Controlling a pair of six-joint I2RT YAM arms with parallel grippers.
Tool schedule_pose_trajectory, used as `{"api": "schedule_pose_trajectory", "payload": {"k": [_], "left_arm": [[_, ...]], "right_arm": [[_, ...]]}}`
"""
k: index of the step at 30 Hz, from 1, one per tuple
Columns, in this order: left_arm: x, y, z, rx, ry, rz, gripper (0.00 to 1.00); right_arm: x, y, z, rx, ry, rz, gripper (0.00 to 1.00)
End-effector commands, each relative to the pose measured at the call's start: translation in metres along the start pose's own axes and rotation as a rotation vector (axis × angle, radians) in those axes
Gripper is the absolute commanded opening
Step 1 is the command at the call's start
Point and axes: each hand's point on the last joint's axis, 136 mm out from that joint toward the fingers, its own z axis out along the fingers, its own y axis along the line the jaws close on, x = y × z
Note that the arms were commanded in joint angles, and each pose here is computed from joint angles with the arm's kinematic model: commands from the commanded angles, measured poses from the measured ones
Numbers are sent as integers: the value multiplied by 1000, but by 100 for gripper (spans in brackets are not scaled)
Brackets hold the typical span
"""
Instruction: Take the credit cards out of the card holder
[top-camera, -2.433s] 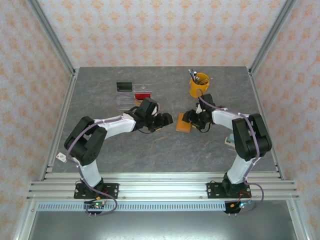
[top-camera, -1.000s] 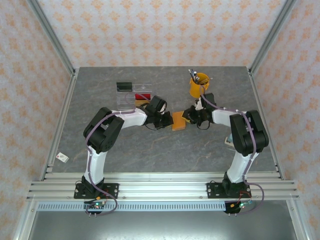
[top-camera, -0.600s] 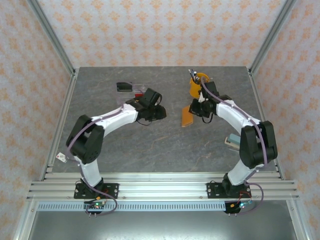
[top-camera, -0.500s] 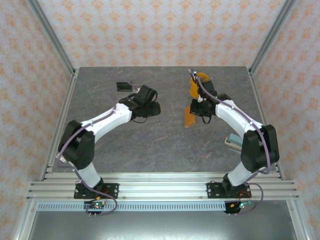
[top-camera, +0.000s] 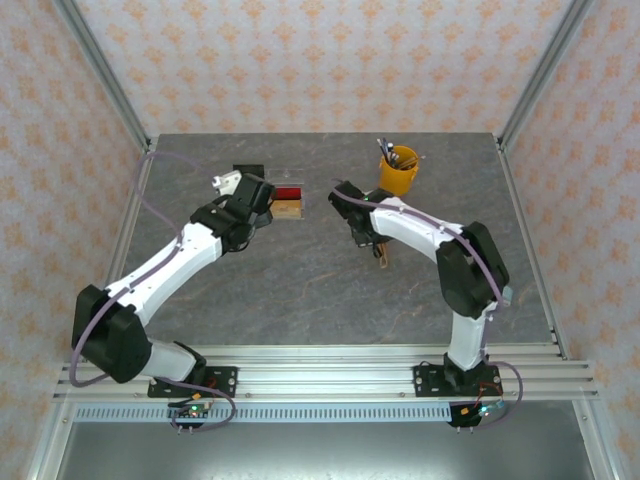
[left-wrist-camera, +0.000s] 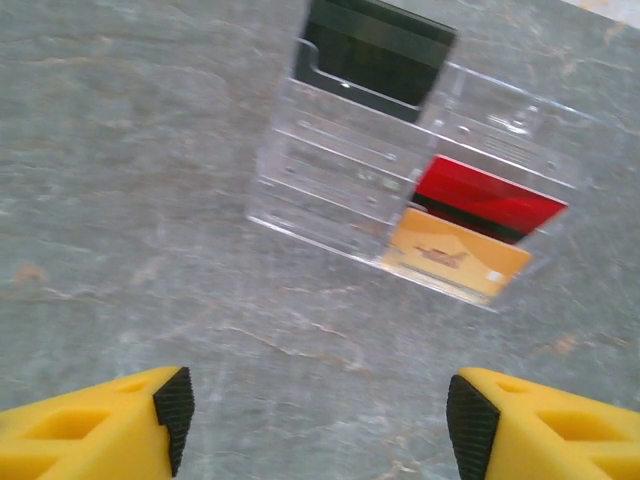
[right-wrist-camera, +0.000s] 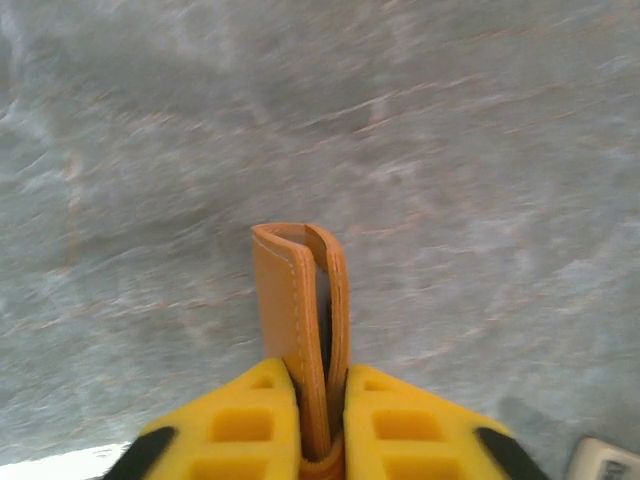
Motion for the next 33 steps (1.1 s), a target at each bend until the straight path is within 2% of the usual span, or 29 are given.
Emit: {"api": "schedule_pose_trajectory", "payload": {"k": [1, 3, 7, 13, 17, 24, 33], "left_arm": [[-10, 41, -11, -142, -102, -62, 81], [-14, 57, -17, -184, -135, -85, 87], [-15, 69, -24, -178, -151, -93, 93], [-8, 50, -18, -85, -84, -14, 100], [-2, 31, -11, -11, -41, 21, 100], [4, 12, -4, 58, 4, 30, 100], [15, 15, 0, 51, 35, 29, 100]], "right_arm": [[-4, 35, -17, -223, 4, 43, 31], [-7, 51, -27, -335, 0, 62, 41], [-16, 49, -38, -415, -21, 123, 51], [-10, 19, -12, -372, 42, 239, 52], [-2, 8, 6, -362, 89, 274, 52], [0, 15, 33, -326, 167, 256, 55], [-9, 44, 38, -326, 179, 200, 64]]}}
